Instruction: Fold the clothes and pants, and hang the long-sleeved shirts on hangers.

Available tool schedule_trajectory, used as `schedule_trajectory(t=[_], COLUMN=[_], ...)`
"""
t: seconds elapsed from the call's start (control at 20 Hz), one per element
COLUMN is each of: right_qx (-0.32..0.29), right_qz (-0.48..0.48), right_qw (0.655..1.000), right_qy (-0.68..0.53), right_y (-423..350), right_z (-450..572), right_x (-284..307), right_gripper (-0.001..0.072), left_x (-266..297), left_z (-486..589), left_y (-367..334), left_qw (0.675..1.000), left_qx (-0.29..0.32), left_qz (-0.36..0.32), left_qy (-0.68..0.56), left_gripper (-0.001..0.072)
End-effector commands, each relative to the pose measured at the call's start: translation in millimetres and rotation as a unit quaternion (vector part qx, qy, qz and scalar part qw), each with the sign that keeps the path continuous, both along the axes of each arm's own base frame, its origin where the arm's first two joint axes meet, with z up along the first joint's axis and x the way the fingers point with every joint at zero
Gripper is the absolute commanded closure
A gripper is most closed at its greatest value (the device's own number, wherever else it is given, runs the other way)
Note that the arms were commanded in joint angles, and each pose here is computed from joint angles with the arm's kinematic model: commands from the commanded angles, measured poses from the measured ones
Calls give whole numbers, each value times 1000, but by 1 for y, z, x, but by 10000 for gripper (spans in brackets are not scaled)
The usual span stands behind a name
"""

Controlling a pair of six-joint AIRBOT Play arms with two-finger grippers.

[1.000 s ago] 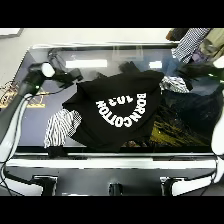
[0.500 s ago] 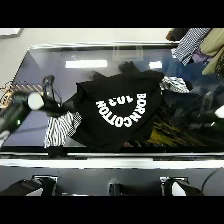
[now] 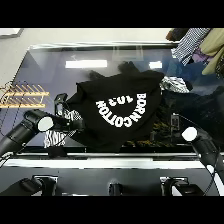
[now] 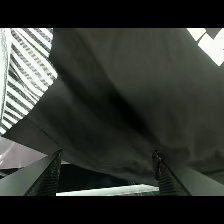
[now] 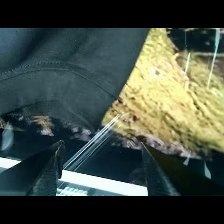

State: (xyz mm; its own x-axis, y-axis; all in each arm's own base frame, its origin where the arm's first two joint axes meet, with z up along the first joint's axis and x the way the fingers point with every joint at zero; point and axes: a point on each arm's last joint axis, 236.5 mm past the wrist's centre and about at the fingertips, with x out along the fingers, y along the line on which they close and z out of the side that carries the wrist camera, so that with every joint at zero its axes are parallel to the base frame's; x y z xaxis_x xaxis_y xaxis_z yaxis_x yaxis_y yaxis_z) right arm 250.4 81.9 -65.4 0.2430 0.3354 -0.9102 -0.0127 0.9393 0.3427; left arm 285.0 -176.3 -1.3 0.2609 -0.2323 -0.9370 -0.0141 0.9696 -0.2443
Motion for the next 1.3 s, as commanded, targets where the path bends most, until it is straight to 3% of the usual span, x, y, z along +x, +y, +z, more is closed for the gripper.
schedule_trajectory(t=[0.0,0.2,0.25,0.4,0.75,1.25], right_qx=[-8,3,5,30,77,89], right_qz=[-2,-28,-41,-78,-93,-87], right_qw=[1000,1000,999,995,992,991], right_qy=[-2,-15,-27,-47,42,53], right_y=[4,6,5,9,30,36], right_z=[-15,-29,-31,-26,-11,3], right_x=[7,27,36,52,13,0], right_gripper=[152,190,242,659,677,676], left_x=[-2,-3,-6,-27,-96,-91], left_z=[-2,-2,-2,-5,-37,-64], left_y=[-2,-3,-5,-21,-110,-203], left_qw=[1000,1000,1000,997,979,954], left_qx=[0,-1,-3,15,47,136], left_qz=[-3,-3,-8,-78,-197,-265], left_qy=[1,3,5,13,27,-15], left_gripper=[83,82,82,82,84,86])
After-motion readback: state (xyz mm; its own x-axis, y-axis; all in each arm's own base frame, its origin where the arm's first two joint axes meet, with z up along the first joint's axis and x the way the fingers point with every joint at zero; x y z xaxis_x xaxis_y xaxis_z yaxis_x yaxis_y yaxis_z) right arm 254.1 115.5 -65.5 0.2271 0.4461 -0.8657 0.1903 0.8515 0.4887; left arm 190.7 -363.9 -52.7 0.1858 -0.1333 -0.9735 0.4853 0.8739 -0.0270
